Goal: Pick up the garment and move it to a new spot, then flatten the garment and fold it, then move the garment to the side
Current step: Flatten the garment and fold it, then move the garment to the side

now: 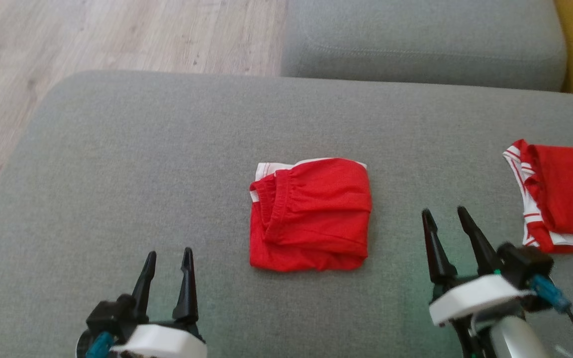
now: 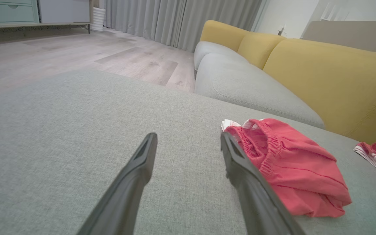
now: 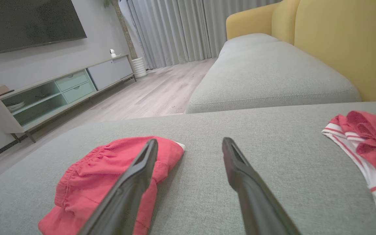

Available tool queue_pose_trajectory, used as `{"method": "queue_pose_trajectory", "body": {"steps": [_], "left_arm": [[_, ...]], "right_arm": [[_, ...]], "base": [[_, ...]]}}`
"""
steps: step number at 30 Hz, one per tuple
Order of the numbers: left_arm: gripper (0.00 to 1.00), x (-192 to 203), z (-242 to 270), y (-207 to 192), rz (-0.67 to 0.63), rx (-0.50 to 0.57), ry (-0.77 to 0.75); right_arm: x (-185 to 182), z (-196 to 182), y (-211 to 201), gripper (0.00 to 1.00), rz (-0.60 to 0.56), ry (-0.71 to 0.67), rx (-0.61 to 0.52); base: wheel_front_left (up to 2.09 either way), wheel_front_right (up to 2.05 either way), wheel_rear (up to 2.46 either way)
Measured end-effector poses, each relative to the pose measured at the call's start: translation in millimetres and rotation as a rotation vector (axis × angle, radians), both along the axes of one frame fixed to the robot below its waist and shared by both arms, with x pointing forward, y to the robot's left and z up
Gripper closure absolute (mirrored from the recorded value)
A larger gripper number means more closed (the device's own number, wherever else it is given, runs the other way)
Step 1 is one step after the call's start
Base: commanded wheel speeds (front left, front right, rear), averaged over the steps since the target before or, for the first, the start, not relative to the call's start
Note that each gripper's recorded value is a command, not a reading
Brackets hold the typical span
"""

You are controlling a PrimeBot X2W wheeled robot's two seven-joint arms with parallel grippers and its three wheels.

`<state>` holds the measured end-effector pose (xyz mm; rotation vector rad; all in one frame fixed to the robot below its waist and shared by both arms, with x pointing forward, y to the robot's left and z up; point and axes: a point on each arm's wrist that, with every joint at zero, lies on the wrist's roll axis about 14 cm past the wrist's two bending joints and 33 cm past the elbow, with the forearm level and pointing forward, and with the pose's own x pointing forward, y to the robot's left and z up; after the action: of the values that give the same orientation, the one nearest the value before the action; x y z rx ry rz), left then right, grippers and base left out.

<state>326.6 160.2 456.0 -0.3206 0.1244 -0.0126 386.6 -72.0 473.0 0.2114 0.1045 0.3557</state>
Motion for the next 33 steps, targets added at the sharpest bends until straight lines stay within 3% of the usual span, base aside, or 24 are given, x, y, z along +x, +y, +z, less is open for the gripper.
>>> {"method": "queue_pose_trajectory", "body": {"steps": [24,33], "left_arm": [[0.00,-10,0,1,-0.010,0.012,-0.002],[0.00,-13,-2,2,-0.003,0.010,0.005]], "right_arm": [[-24,-2,-12,0.00,-0.031,0.005,0.002],[-17,-22,4,0.00,0.026,0.138,-0.009]], "base": [[0.00,0.00,0.00],[0.00,0.00,0.00]]}}
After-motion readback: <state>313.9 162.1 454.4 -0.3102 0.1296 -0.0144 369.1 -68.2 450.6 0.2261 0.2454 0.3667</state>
